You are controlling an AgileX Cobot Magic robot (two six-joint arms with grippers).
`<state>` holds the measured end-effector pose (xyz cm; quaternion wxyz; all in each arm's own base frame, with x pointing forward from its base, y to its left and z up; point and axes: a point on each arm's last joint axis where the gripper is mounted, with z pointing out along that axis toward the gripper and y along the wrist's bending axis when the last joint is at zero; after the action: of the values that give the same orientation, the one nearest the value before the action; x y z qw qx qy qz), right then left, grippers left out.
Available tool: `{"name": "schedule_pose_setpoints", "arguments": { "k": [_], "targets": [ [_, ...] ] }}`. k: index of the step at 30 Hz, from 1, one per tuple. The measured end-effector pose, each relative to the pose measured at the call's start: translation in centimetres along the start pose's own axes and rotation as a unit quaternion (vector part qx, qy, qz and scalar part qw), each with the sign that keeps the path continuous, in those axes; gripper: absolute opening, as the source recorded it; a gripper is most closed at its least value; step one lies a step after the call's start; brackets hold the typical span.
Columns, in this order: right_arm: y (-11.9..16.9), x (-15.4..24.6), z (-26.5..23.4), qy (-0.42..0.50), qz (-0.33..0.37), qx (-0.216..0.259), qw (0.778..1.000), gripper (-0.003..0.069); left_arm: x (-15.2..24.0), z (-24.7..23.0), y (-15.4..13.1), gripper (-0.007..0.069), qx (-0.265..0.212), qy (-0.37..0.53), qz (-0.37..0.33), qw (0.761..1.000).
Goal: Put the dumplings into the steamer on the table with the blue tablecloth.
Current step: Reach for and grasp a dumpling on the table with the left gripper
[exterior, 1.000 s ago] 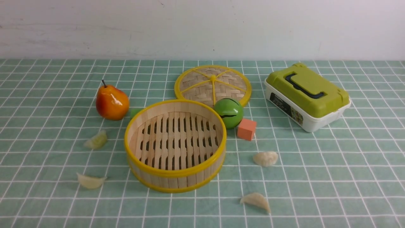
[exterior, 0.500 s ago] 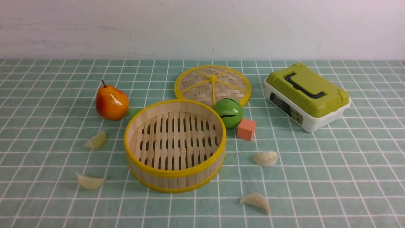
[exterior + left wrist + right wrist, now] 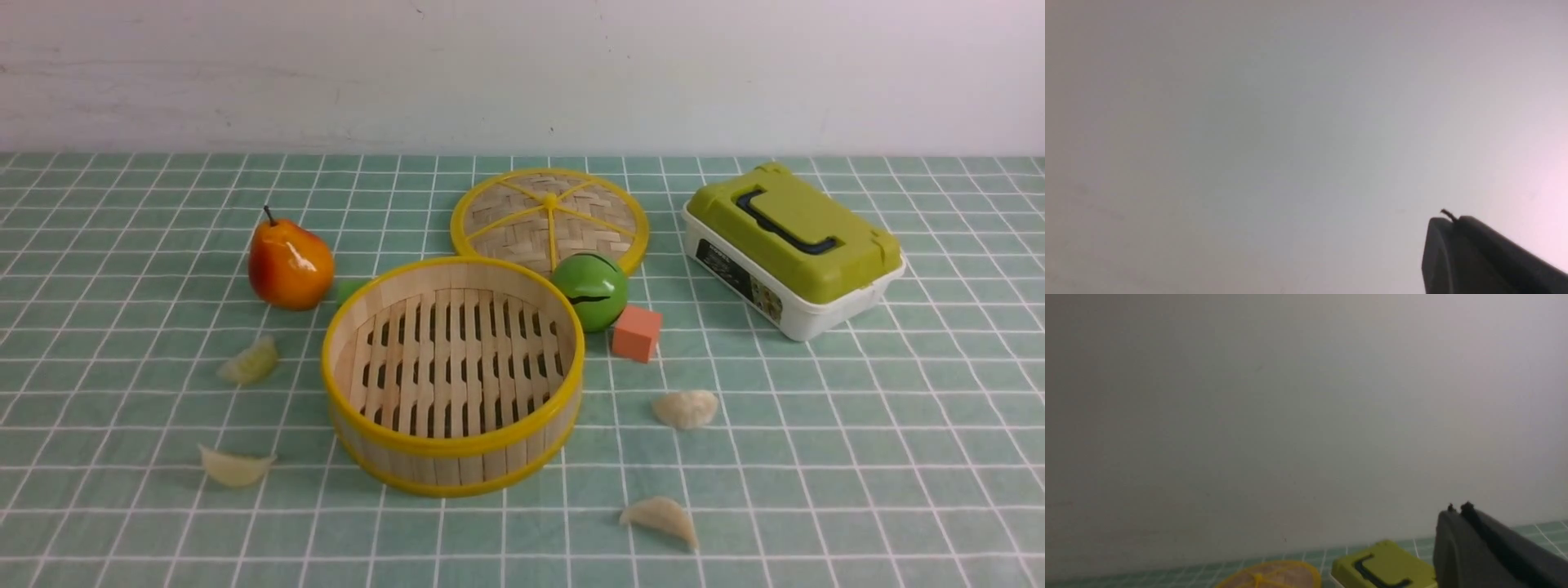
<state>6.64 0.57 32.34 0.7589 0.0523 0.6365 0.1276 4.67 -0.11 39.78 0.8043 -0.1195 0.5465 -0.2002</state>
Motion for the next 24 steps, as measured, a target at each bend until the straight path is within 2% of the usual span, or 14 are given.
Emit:
{"name": "schedule_pose_setpoints", "arguments": {
  "k": [3, 6, 7, 8, 9, 10, 11, 14, 16, 19, 24],
  "targets": [
    [-0.2, 1.3, 2.1, 0.109, -0.042, 0.018, 0.993, -0.0011, 1.4, 3.2, 0.8, -0.0014, -0.053, 0.087, -0.004, 0.995],
    [-0.8, 3.8, 3.5, 0.237, -0.05, 0.038, 0.969, -0.0011, 4.8, 5.9, 2.6, -0.0014, -0.12, 0.202, -0.023, 0.972],
    [-1.1, 5.0, 3.8, 0.295, -0.052, 0.046, 0.953, -0.0011, 6.6, 6.7, 3.4, -0.0014, -0.152, 0.263, -0.032, 0.952],
    [-1.2, 5.7, 4.0, 0.335, -0.052, 0.05, 0.94, -0.0011, 7.7, 7.2, 3.9, -0.0014, -0.167, 0.295, -0.033, 0.94],
    [-1.4, 6.9, 4.0, 0.396, -0.056, 0.053, 0.915, -0.0011, 9.3, 7.6, 4.4, -0.0014, -0.185, 0.355, -0.031, 0.916],
    [-1.4, 7.6, 4.0, 0.435, -0.054, 0.051, 0.898, -0.0011, 10.3, 7.9, 4.8, -0.0014, -0.192, 0.387, -0.029, 0.902],
    [-1.4, 8.7, 3.9, 0.493, -0.054, 0.044, 0.867, -0.001, 11.6, 8.4, 5.0, -0.0014, -0.191, 0.44, -0.025, 0.877],
    [-1.1, 9.9, 4.0, 0.549, -0.05, 0.011, 0.834, -0.0008, 13.6, 9.8, 5.1, -0.0014, -0.175, 0.507, -0.028, 0.843],
    [-0.7, 10.3, 4.4, 0.552, -0.043, -0.017, 0.833, -0.0008, 14.7, 11.4, 5.3, -0.0014, -0.158, 0.532, -0.025, 0.831],
    [-0.3, 10.3, 5.4, 0.525, -0.047, -0.051, 0.848, -0.0004, 15.9, 14.1, 5.6, -0.0011, -0.134, 0.555, -0.004, 0.821],
    [0.4, 10.2, 5.8, 0.504, -0.048, -0.09, 0.858, -0.0001, 19.5, 19.4, 7.3, 0.0087, -0.105, 0.609, 0.051, 0.784]
  ]
}}
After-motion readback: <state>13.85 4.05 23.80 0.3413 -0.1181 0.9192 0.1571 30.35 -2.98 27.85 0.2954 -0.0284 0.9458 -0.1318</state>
